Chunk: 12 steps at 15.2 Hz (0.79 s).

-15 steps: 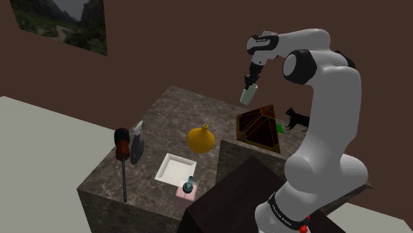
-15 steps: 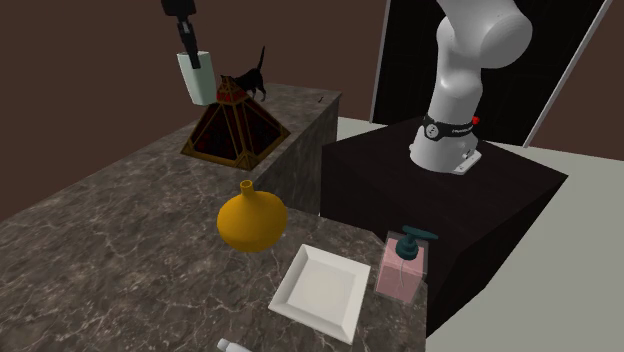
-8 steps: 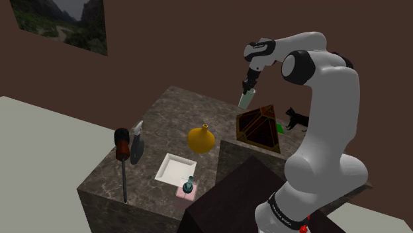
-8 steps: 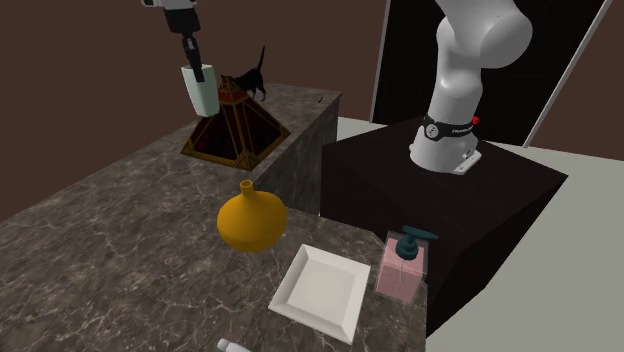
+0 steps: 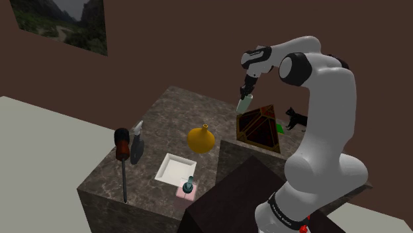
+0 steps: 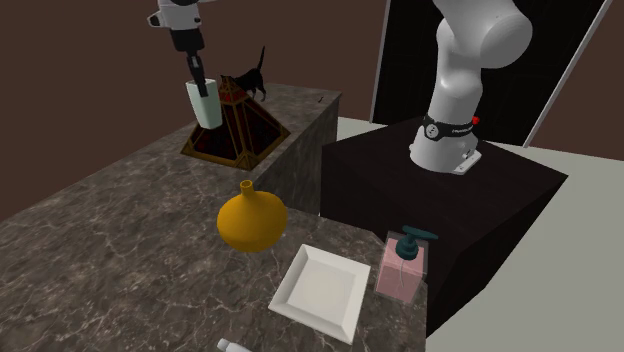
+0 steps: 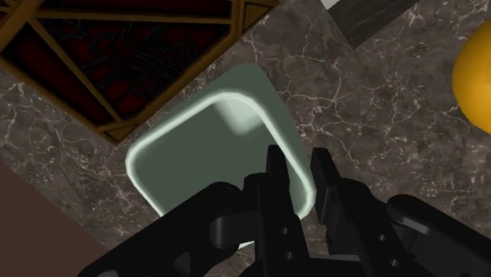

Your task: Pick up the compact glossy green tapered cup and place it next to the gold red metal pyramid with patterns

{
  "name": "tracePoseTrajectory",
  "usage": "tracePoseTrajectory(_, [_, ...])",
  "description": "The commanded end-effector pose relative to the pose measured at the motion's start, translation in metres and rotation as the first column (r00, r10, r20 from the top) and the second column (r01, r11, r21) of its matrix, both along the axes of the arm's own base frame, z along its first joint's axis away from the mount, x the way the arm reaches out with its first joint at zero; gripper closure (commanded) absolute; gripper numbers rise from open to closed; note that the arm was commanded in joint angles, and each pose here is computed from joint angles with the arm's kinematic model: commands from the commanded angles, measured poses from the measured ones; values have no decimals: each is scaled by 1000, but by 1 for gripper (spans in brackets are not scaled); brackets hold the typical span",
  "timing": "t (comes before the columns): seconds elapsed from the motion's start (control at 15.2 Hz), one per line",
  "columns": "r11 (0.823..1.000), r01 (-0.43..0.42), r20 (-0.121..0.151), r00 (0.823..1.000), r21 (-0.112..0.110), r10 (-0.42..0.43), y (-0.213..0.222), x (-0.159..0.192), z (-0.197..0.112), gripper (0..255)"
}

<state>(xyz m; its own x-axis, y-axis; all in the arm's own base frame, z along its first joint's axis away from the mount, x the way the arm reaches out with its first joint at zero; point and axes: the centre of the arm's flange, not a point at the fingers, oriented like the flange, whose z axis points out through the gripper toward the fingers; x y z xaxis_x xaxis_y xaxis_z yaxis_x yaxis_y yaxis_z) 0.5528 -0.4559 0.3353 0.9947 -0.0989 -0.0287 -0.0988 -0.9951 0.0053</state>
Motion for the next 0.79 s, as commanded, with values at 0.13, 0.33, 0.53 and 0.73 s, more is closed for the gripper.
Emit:
tracePoseTrajectory(0.13, [1000, 0, 1, 1000, -1, 0, 0, 0, -21, 255])
tracePoseTrajectory(0.33, [1000, 0, 1, 1000, -1, 0, 0, 0, -37, 255])
tracePoseTrajectory(0.53, [1000, 0, 1, 1000, -1, 0, 0, 0, -52, 255])
tracePoseTrajectory(0.73, [1000, 0, 1, 1000, -1, 0, 0, 0, -68, 255])
